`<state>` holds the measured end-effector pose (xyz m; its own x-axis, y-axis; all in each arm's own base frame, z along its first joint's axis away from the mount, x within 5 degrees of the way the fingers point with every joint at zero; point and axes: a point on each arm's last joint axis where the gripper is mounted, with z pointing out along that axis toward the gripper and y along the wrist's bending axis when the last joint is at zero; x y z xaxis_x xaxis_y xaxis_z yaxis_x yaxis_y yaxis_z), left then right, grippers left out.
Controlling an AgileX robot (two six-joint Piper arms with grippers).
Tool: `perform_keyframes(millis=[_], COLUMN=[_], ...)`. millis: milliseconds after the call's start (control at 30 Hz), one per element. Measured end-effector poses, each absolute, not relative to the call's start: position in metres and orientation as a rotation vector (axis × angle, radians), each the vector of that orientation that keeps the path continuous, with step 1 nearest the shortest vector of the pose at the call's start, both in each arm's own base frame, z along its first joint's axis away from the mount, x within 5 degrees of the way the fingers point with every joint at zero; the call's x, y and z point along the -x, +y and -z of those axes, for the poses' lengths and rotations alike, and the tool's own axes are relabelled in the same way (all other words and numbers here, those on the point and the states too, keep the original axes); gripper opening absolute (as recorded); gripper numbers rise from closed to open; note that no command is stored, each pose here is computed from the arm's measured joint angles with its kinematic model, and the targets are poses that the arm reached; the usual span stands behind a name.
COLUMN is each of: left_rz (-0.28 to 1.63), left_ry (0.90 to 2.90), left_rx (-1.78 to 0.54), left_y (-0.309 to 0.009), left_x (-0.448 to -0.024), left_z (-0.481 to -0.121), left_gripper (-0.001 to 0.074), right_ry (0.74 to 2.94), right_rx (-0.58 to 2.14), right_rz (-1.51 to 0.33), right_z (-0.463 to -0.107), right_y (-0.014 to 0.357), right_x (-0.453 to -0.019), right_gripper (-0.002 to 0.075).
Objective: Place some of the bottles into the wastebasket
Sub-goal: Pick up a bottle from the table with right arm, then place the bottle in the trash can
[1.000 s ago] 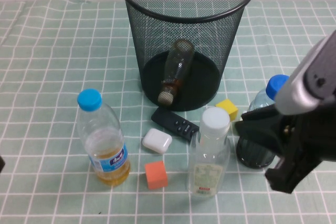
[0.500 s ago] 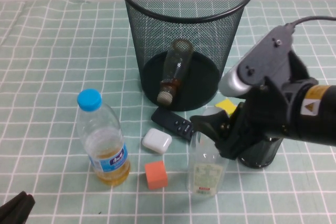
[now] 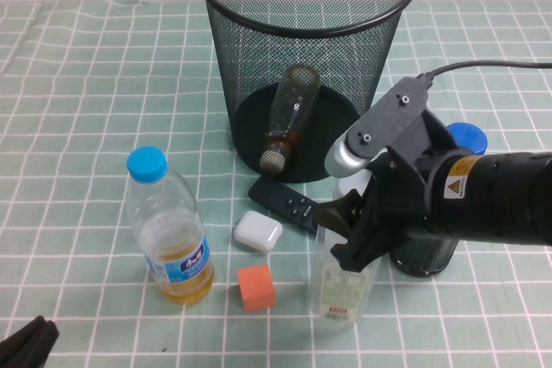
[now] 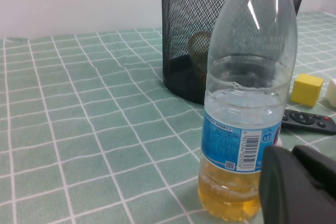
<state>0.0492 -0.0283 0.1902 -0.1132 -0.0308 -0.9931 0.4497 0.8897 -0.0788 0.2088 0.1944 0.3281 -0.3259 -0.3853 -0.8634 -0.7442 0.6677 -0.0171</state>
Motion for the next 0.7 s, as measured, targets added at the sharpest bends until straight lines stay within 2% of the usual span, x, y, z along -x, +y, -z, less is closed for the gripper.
perform_keyframes(millis=[67,167,233,367,500,567,700], left_rz=[0.421,0.421,0.421,0.421,0.421,0.421,0.421], left_ry=[1.642,1.642,1.642,1.642,1.642,1.642,1.642], left_rx=[-0.328,-0.328,-0.328,-0.328,-0.328,-0.328,-0.328], left_y=[-0.028,-0.028,-0.028,-0.028,-0.028,-0.028,-0.028], left_x=[-0.049,-0.049,-0.049,-0.049,-0.049,-0.049,-0.049], left_z=[-0.190,-0.190,-0.190,-0.190,-0.190,-0.190,-0.190], left_gripper=[-0.0004,-0.0004,-0.0004,-0.0004,-0.0004,-0.0004,-0.0004], right_ry=[2.008,2.142,2.147,1.959,1.703,1.610,1.554], right_rx=[0.831,0.785,0.738,0.680,0.560,0.498,0.419], right_rz=[-0.546,-0.509,-0.489,-0.516,-0.456,-0.398,-0.312], right_z=[-0.350,-0.389,-0.425,-0.511,-0.589,-0.611,-0.612], right_y=[0.192,0.182,0.176,0.164,0.145,0.143,0.164], right_x=[-0.203,-0.198,-0.195,-0.184,-0.178,-0.185,-0.231], right_gripper=[0.0000,0.0000,0.0000,0.0000,0.0000,0.0000,0.0000])
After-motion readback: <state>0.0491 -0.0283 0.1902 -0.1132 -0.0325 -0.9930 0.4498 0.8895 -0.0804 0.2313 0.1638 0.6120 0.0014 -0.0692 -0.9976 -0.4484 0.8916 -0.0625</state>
